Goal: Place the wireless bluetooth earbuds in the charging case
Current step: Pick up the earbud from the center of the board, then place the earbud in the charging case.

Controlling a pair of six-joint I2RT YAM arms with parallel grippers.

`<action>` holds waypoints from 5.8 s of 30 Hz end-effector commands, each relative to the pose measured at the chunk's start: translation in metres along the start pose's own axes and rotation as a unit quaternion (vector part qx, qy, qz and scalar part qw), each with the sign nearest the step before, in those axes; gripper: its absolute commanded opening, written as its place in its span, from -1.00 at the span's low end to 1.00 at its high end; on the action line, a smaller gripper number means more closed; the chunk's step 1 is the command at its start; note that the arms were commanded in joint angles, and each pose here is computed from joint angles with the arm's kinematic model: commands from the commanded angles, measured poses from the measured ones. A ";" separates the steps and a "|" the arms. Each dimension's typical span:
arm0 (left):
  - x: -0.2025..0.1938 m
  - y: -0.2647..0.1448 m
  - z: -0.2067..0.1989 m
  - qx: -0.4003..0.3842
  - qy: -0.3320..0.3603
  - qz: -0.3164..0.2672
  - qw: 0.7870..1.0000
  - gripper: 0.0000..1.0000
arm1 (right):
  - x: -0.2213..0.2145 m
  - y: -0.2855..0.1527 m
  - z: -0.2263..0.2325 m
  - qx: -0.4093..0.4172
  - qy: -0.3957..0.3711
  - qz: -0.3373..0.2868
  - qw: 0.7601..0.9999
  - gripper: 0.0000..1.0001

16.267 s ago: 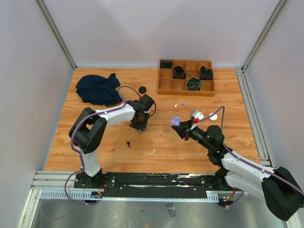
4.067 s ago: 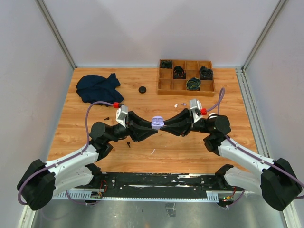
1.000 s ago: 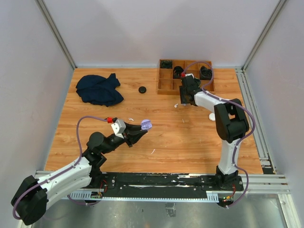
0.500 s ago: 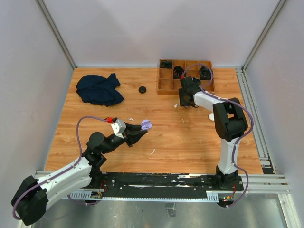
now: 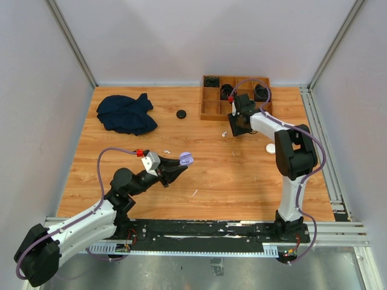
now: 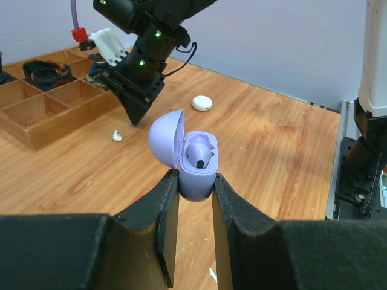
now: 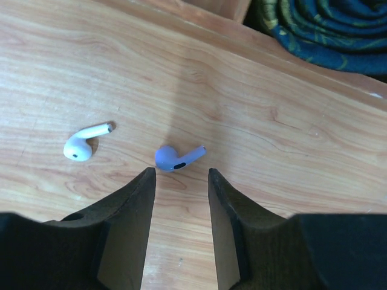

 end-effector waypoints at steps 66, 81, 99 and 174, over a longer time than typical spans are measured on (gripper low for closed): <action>0.000 -0.002 -0.001 -0.007 0.008 -0.002 1.000 -0.99 | -0.003 0.035 -0.014 0.127 -0.189 0.110 0.968 -0.44; 0.008 -0.004 0.001 0.009 0.022 -0.039 0.999 -0.99 | 0.006 -0.018 0.005 0.127 -0.148 0.026 0.980 -0.70; 0.033 -0.003 0.006 0.030 0.053 -0.115 0.991 -0.99 | -0.007 -0.188 0.068 0.180 -0.123 -0.207 0.954 -0.71; 0.065 0.020 -0.007 -0.041 -0.014 -0.172 0.984 -0.99 | -0.067 -0.292 0.190 0.364 -0.198 -0.432 0.801 -0.57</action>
Point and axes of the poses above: each gripper's point midway between its finger pads, its own y axis out along the fingers, its own z axis along the line the jaws close on, x = y × z, the point moved 7 cm from there along -y, back along the fingers, and after that the axes turned 4 degrees about y, right-handed, at the moved point
